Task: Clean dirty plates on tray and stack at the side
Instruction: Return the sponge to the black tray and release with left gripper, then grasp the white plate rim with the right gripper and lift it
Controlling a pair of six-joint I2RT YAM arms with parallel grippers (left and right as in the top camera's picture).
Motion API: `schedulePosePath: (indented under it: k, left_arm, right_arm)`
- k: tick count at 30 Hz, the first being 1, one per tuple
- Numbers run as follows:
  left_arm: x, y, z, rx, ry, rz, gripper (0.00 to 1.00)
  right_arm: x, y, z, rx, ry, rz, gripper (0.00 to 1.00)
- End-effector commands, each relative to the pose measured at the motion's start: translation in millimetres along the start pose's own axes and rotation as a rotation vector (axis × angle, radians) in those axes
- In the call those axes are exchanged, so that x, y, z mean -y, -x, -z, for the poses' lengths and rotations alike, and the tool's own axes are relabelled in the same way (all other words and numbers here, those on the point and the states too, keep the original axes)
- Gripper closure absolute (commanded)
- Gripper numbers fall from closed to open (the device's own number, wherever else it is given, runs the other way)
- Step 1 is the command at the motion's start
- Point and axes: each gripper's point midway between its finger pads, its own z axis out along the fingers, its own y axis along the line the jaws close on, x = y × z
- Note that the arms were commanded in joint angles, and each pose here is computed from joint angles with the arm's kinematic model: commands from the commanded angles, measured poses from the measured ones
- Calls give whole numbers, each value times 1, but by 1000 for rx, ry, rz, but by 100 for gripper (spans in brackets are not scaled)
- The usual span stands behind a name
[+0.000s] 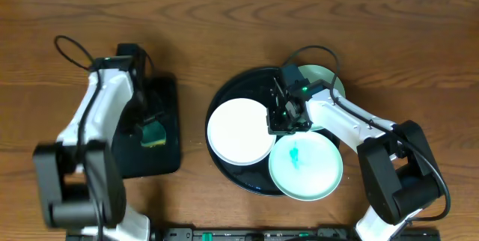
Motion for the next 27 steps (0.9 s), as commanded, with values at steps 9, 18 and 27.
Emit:
schedulePosePath:
  k: [9, 18, 27]
  left_arm:
    - [-4, -35, 101, 220, -173, -18, 21]
    - [-6, -39, 114, 274, -197, -18, 20]
    - [-6, -40, 114, 271, -196, -19, 20]
  right_arm:
    - [-13, 1, 19, 2, 40, -17, 98]
    - [-10, 15, 96, 119, 34, -68, 99]
    - [3, -19, 136, -65, 164, -239, 98]
